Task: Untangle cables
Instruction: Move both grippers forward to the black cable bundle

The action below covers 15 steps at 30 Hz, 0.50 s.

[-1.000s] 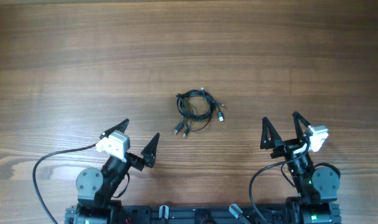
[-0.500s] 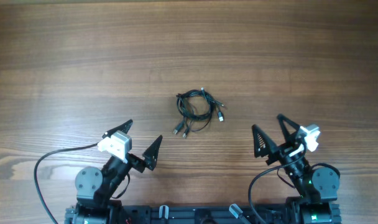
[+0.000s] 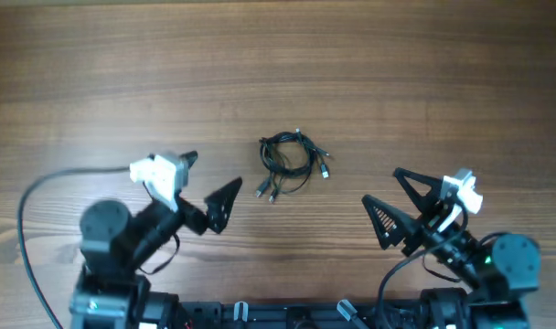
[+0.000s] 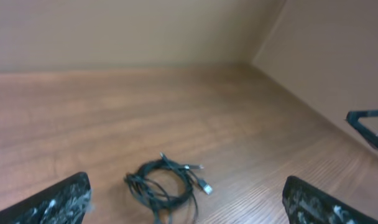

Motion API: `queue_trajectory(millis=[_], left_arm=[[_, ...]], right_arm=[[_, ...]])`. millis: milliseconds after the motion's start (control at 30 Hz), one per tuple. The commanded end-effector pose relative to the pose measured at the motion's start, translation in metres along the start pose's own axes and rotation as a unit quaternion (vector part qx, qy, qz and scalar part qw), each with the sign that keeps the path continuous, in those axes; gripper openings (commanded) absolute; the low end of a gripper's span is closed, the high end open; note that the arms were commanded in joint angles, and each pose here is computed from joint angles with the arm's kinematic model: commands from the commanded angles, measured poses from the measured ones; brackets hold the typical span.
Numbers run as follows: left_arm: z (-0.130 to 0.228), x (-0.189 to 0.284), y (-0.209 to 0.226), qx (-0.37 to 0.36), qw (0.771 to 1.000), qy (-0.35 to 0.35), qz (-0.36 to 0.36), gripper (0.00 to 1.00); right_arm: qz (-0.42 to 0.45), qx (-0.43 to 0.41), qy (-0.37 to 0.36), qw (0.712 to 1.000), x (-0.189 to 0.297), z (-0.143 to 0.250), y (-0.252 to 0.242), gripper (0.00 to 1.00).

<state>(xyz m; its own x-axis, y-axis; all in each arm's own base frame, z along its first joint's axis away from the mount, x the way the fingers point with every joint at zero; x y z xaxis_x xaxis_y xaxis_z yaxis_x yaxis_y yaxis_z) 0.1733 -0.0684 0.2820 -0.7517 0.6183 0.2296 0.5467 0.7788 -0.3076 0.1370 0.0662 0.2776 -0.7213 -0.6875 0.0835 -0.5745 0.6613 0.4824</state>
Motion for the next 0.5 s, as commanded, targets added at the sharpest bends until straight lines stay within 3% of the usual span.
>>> queue_trajectory(millis=[0,267,467], left_arm=[[-0.045,-0.007,-0.010,0.010,1.000,0.022,0.017,1.00],[-0.092,-0.048,0.007,0.097,0.983,0.157,-0.006,1.00],[-0.083,-0.085,0.026,0.130,0.971,0.200,0.015,1.00]], right_arm=[[-0.018,-0.015,0.031,0.999,-0.003,-0.033,0.019,1.00],[0.050,-0.016,0.125,0.991,-0.015,-0.092,0.027,1.00],[0.148,-0.050,0.175,0.972,-0.033,-0.108,0.000,1.00]])
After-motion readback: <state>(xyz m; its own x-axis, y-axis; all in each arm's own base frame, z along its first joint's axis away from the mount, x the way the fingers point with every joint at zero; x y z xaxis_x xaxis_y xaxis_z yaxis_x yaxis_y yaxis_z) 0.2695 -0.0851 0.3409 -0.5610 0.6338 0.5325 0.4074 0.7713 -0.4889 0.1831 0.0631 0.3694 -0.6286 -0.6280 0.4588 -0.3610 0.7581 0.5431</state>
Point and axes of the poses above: each gripper's point midway between its finger pads, its own x axis back along the fingers, its own y axis along the line the jaws close on, z = x × y, the point moved 8 cm from there along x, back along the fingers, and after that the axes turned 1 degree about x, right-handed, at the moved point
